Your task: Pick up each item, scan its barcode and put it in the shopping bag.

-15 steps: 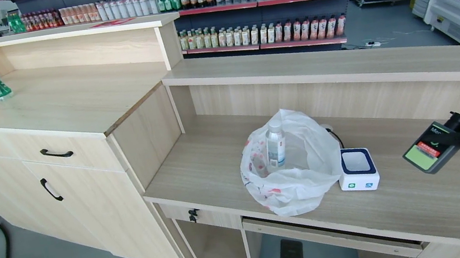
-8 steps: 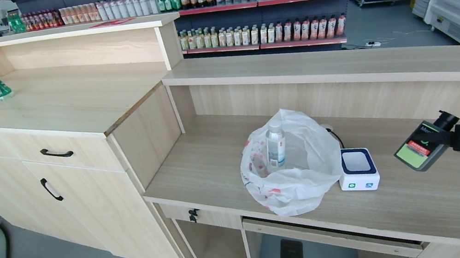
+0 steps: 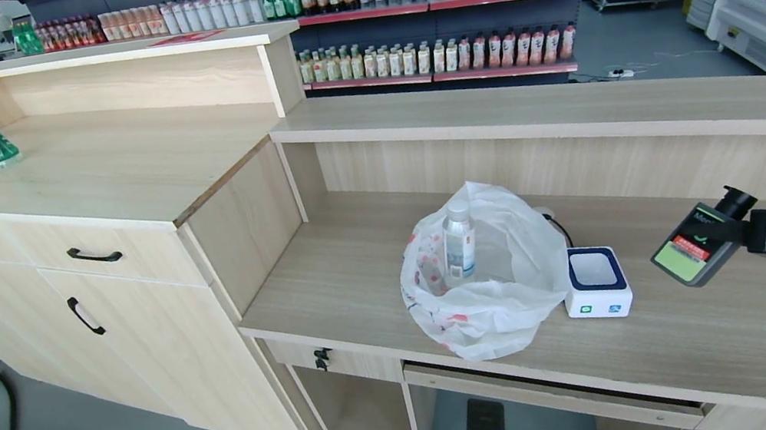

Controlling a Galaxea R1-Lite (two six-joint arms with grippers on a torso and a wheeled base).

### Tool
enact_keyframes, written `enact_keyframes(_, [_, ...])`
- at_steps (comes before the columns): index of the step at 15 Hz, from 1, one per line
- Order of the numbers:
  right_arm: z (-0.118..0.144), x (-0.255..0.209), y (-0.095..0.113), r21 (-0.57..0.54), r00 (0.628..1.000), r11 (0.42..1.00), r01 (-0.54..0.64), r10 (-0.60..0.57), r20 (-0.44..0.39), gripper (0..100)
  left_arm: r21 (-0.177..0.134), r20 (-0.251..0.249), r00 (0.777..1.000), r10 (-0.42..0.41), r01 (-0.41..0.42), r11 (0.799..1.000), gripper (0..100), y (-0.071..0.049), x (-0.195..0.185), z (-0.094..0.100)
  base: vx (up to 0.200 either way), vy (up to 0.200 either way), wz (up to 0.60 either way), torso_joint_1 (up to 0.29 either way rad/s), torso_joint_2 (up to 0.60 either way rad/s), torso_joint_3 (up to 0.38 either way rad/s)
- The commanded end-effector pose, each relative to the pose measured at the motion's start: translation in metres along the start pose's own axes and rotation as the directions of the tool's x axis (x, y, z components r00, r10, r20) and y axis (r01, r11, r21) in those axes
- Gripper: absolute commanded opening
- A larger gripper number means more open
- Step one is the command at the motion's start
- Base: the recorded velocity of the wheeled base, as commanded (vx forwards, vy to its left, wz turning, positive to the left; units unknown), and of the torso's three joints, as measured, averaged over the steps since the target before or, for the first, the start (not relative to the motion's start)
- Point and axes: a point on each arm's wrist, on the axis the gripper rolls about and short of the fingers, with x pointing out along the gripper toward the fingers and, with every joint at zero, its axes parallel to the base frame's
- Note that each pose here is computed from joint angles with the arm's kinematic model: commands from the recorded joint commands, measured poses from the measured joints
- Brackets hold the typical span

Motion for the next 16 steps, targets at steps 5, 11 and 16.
enact_keyframes(5, [0.030,-0.032,0.049,-0.318,0.996,0.948,0.030,-0.001,0.091,0,0.000,0.000,1.000,0.000,0.000,1.000,100,0.000,0.000,0.000,0.000,0.000,0.00,0.000,0.00,0.000])
enact_keyframes(11, [0.033,-0.070,0.082,-0.639,0.916,0.663,0.390,-0.348,0.198,0,0.000,0.000,1.000,0.000,0.000,1.000,100,0.000,0.000,0.000,0.000,0.000,0.00,0.000,0.00,0.000])
enact_keyframes(16, [0.043,-0.079,0.088,-0.660,0.875,0.577,0.481,-0.367,0.317,0,0.000,0.000,1.000,0.000,0.000,1.000,100,0.000,0.000,0.000,0.000,0.000,0.00,0.000,0.00,0.000])
